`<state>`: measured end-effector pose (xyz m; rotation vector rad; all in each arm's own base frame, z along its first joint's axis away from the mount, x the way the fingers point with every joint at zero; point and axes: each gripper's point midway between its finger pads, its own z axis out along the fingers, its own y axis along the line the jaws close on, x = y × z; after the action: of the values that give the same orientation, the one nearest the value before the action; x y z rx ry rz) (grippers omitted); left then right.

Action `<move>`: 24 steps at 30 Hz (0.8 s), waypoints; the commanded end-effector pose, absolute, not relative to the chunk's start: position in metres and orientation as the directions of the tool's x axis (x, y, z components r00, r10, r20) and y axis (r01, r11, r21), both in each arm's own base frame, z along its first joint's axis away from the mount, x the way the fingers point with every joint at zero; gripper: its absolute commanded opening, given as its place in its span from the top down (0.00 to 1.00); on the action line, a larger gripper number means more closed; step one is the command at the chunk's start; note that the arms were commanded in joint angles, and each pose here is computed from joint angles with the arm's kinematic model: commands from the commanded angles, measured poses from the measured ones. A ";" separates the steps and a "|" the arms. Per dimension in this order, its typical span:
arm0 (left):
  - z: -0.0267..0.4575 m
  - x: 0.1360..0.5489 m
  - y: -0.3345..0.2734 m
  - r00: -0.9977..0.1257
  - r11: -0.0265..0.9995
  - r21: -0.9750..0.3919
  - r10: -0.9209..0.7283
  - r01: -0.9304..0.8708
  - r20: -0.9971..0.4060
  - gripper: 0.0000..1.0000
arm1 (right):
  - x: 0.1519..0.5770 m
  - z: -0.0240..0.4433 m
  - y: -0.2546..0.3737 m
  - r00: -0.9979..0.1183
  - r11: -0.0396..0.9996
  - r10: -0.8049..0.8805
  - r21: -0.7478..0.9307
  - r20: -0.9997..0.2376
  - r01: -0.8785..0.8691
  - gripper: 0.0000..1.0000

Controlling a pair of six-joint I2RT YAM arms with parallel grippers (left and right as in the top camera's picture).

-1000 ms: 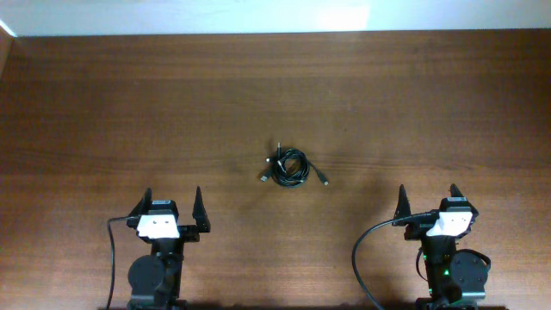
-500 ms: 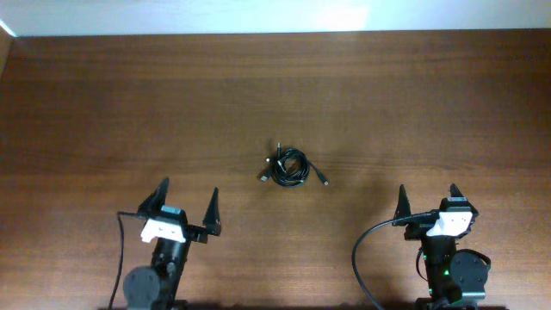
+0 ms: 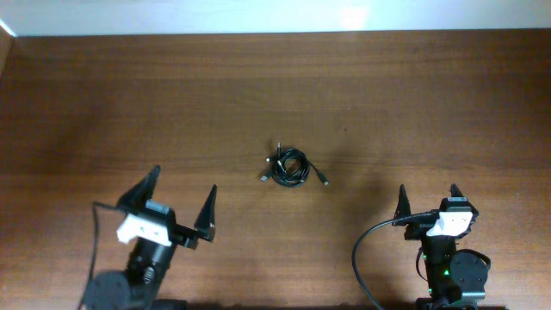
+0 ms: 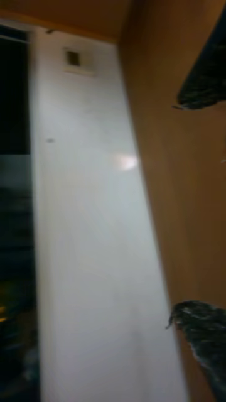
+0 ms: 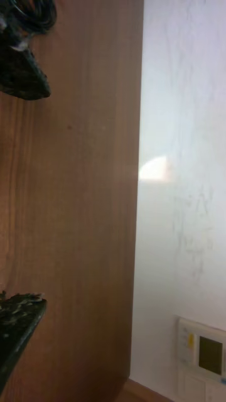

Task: Untangle cables
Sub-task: 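Move the left gripper forward over the black cable bundle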

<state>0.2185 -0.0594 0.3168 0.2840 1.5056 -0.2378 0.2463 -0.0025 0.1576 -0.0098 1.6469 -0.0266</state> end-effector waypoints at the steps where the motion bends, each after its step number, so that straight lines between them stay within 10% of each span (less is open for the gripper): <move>1: 0.338 0.233 -0.062 -0.160 0.930 0.078 0.143 0.359 -0.977 0.01 | 0.246 0.155 -0.007 -0.081 0.999 -0.020 -0.023 -0.997 0.032 0.02; 5: 0.318 0.242 -0.075 -0.488 0.901 -0.067 0.169 0.429 -0.856 0.01 | 0.246 0.155 -0.007 -0.081 0.999 -0.020 -0.023 -0.997 0.032 0.02; 14: 0.261 0.275 -0.131 -0.756 0.731 -0.449 0.140 0.515 -0.639 0.01 | 0.246 0.159 0.007 -0.065 0.999 0.009 0.012 -0.998 -0.043 0.02; 19: 0.203 0.291 -0.142 -0.880 0.790 -0.476 0.163 0.388 -0.447 0.01 | 0.210 0.179 0.106 -0.198 0.735 0.272 0.336 -0.942 -0.589 0.02; 24: 0.160 0.295 -0.158 -0.910 0.835 -0.407 0.237 0.370 -0.341 0.01 | 0.195 0.196 0.121 -0.308 0.583 0.400 0.499 -0.863 -0.641 0.02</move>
<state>0.2886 -0.1525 0.1758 0.4808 2.6707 -0.7934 0.2147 0.0990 0.1915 -0.2002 1.5517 0.7816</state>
